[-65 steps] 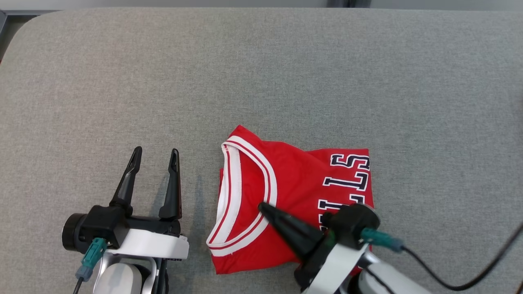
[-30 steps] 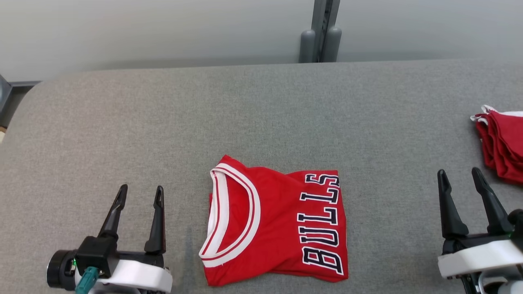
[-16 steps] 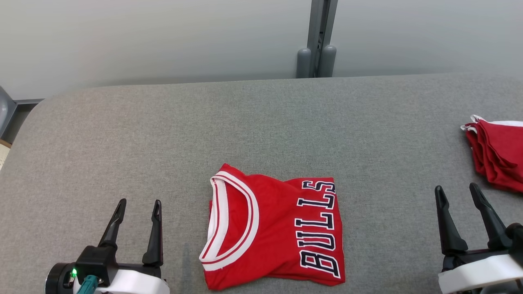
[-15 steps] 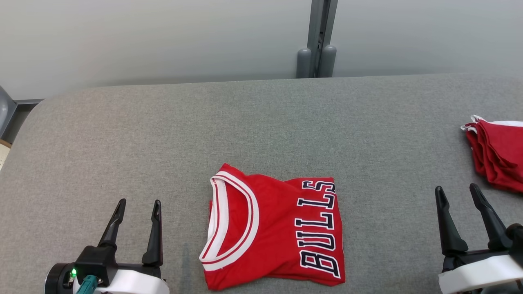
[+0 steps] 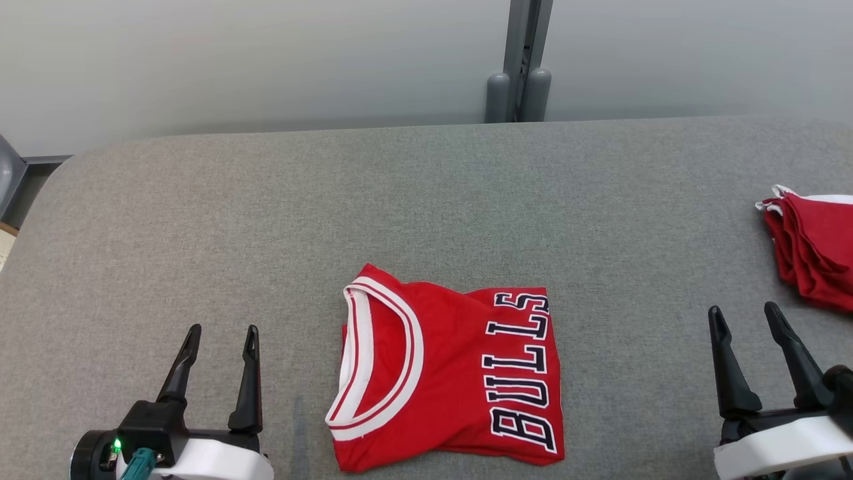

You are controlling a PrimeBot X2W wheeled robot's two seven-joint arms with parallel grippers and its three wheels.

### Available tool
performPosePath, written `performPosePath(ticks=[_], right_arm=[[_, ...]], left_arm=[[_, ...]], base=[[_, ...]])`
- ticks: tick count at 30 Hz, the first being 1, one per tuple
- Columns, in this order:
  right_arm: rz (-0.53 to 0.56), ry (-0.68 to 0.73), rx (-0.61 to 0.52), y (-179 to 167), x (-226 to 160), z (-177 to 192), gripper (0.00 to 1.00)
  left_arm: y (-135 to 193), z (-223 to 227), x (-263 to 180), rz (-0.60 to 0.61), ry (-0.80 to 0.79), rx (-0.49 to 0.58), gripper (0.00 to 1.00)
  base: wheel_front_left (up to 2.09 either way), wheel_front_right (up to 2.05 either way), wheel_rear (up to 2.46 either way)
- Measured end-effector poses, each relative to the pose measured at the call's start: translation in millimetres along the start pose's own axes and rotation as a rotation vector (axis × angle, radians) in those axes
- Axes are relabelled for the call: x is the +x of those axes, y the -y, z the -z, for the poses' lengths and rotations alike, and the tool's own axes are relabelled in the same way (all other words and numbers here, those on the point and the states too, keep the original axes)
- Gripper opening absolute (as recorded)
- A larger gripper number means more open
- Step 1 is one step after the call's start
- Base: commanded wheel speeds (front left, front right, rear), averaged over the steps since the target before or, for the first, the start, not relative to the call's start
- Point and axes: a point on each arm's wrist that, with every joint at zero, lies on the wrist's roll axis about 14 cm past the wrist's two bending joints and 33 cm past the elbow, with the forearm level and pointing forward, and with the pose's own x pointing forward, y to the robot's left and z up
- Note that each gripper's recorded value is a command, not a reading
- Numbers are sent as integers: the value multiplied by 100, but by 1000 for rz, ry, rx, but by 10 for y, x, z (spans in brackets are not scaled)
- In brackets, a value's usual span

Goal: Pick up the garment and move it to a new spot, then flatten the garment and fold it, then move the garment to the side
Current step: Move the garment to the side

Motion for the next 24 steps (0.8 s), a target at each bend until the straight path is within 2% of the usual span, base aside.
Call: performPosePath(ticks=[11, 14, 17, 24], right_arm=[[-18, -14, -13, -30, 65, 43, 100], [-52, -35, -10, -129, 142, 108, 100], [-103, -95, 15, -296, 216, 303, 100], [-254, -311, 97, -844, 255, 1012, 100]], left_arm=[[-1, -15, 53, 1, 8, 4, 100], [-5, -20, 98, 0, 10, 4, 100], [-10, -51, 162, -2, 24, 2, 100], [-70, -82, 288, -22, 42, -1, 100]], base=[[0, 0, 0], [0, 0, 0], [0, 0, 0], [0, 0, 0]])
